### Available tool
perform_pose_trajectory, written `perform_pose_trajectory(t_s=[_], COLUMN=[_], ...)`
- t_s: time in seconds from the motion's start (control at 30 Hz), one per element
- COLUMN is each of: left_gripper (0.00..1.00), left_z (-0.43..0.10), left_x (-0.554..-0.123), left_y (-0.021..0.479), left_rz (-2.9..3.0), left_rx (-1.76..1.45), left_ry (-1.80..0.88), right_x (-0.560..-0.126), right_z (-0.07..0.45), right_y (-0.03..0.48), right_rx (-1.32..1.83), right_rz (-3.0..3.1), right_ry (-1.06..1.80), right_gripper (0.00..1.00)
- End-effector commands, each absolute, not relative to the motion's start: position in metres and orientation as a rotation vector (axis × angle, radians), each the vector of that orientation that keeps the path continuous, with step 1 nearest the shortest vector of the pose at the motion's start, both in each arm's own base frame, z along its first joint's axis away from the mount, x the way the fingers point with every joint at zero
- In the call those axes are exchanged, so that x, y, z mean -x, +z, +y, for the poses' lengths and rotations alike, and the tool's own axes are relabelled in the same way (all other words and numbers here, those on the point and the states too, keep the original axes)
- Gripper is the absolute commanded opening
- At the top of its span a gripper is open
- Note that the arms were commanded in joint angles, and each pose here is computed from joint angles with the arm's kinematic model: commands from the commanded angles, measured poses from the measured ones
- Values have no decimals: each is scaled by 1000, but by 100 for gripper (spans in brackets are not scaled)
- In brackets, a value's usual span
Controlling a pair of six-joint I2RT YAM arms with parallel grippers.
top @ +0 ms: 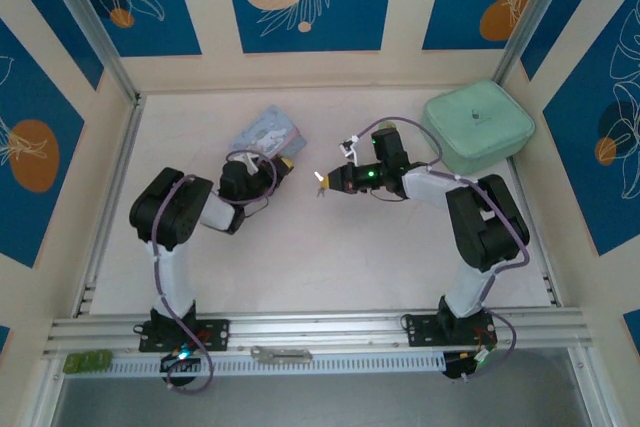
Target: Unlock a padlock with a key
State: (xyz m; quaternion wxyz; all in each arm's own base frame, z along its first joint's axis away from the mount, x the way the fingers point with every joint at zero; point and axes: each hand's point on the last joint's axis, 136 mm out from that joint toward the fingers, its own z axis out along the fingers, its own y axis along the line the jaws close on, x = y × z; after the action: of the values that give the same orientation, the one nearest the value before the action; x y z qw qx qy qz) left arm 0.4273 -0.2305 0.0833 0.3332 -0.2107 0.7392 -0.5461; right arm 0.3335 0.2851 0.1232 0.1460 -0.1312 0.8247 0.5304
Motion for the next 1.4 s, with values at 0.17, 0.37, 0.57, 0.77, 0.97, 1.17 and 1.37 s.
perform_pose_trajectory(t_s=[0.17, 0.37, 0.57, 0.77, 0.97, 1.17, 1.37], left_gripper=[0, 0, 0, 0, 0, 0, 0], left_z=[-257, -261, -265, -272, -273, -275, -275], left_x=[-415, -410, -407, -405, -402, -400, -399], left_y=[117, 120, 120, 128, 130, 132, 136], left_rz=[1807, 1807, 1813, 1807, 1807, 1811, 1803], left_rx=[544, 549, 546, 498, 482, 469, 461], left_ry=[-1641, -1652, -1665, -1687, -1685, -1695, -1697], right_x=[-328, -330, -335, -342, -349, -353, -356], right_z=[305, 311, 312, 314, 311, 310, 308], right_y=[116, 106, 100, 97, 95, 91, 82], right_rx=[404, 400, 387, 374, 356, 345, 322], right_rz=[2366, 2387, 2400, 2399, 2400, 2407, 2435], right_ry=[1666, 1675, 1666, 1661, 1645, 1631, 1603], right_gripper=[0, 0, 0, 0, 0, 0, 0])
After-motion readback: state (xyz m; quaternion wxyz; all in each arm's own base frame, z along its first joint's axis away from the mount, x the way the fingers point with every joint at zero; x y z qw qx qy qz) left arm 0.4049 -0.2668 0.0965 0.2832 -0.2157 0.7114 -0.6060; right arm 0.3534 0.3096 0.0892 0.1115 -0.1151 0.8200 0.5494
